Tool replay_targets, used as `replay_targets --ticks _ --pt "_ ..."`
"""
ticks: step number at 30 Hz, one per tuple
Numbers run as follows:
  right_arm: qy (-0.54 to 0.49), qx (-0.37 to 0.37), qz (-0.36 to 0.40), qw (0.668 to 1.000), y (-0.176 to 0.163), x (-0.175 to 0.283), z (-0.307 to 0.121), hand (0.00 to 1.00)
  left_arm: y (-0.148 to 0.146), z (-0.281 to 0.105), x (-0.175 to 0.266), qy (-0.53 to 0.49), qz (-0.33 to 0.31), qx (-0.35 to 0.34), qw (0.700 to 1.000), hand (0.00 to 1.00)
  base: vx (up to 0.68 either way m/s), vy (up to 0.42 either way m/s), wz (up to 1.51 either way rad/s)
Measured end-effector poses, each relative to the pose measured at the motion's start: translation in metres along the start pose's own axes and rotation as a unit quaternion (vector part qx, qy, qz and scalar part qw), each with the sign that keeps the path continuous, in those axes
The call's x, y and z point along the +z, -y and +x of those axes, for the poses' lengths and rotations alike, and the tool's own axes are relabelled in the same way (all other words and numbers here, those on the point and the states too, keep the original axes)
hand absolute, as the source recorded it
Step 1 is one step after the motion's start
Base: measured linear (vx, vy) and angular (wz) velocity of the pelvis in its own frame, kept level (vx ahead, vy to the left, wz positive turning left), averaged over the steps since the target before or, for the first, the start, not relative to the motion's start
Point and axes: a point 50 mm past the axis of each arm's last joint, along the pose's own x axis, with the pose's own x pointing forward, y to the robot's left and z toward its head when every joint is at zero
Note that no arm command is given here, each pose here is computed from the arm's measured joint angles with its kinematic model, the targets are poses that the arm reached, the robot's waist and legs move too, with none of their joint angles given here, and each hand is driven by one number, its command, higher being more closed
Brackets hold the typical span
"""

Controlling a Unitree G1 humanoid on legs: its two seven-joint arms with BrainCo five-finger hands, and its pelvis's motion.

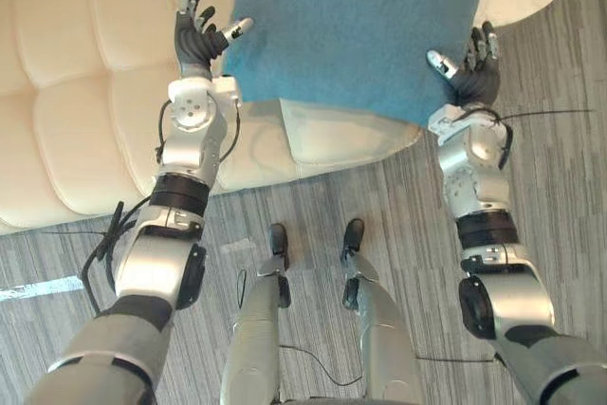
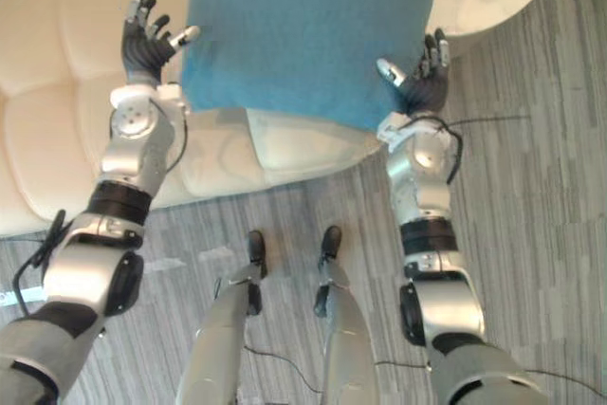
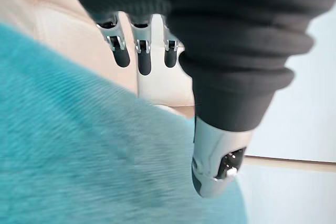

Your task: Pick up cushions and gather them together orderly.

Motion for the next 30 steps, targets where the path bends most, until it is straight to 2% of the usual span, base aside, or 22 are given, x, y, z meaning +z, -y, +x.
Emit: replay_targets --ticks 5,15,16,22,30 --pt "0.004 0.005 0.004 1.0 -0.006 0.002 0.001 0.0 0.004 -0.001 -0.009 -0.02 -0.028 0.02 0.999 0.0 0.03 -0.031 -0.03" --pt "0.007 0.006 0.044 0.999 -0.017 -0.001 -0.003 0.0 0.015 -0.004 -0.014 -0.032 -0.036 0.009 0.999 0.0 0.01 -0.039 0.03" --pt "0.008 0.005 0.046 0.999 -0.017 -0.001 -0.003 1.0 0.016 -0.004 -0.014 -0.032 -0.037 0.008 0.999 1.0 0.03 -0.041 0.08" --pt "0.017 -0.003 0.085 0.996 -0.019 0.003 -0.005 1.0 0.027 -0.005 -0.012 -0.028 -0.032 -0.009 0.999 1.0 0.01 -0.013 0.02" --pt "0.007 -0.018 0.115 0.993 -0.01 -0.009 -0.017 1.0 0.04 -0.016 -0.004 -0.005 -0.077 -0.03 0.997 1.0 0.02 -0.015 0.0"
